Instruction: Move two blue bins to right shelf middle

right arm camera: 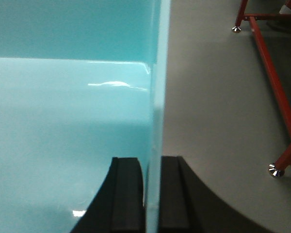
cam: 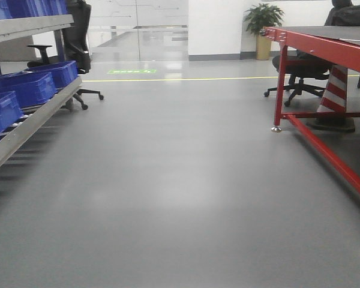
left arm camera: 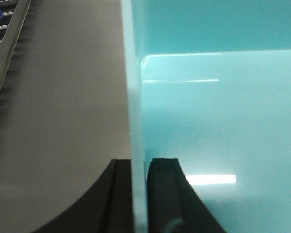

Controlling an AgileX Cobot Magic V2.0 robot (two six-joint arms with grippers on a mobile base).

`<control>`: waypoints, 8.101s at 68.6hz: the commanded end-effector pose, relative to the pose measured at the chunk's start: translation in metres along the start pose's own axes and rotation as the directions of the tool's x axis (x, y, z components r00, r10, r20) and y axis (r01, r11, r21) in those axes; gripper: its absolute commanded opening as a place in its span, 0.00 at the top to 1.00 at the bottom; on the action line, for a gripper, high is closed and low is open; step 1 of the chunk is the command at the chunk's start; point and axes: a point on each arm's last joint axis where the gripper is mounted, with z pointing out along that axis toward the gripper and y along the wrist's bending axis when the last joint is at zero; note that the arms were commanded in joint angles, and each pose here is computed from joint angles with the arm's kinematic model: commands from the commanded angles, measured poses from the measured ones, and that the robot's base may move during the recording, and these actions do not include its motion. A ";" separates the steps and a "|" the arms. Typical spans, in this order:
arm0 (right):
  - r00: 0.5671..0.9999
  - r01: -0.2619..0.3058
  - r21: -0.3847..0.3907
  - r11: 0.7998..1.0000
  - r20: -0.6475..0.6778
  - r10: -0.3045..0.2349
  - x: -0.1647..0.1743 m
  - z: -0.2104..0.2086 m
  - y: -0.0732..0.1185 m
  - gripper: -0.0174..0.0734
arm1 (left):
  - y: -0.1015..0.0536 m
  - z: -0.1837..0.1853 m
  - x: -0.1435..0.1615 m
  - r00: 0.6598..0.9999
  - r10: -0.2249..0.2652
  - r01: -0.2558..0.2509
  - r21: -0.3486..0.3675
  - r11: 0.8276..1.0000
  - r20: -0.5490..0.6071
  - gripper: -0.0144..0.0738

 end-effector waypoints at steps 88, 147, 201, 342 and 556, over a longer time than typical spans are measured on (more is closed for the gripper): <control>0.996 0.016 -0.037 0.999 0.087 -0.012 -0.010 -0.006 0.002 0.99 | -0.016 0.008 -0.009 0.995 0.025 -0.033 0.083 0.996 0.102 0.96; 0.996 0.016 -0.037 0.999 0.087 -0.012 -0.010 -0.006 0.002 0.99 | -0.016 0.008 -0.009 0.994 0.025 -0.033 0.085 0.996 0.103 0.96; 0.996 0.016 -0.037 0.999 0.087 -0.012 -0.010 -0.006 0.002 0.99 | -0.016 0.008 -0.009 0.994 0.025 -0.033 0.085 0.996 0.103 0.96; 0.996 0.016 -0.037 0.999 0.088 -0.012 -0.010 -0.006 0.002 0.99 | -0.016 0.008 -0.009 0.994 0.025 -0.033 0.085 0.996 0.103 0.96; 0.974 -0.071 0.096 0.993 -0.209 0.089 -0.001 0.035 0.004 0.99 | -0.016 0.049 -0.005 0.959 -0.004 0.044 0.133 0.990 -0.285 0.96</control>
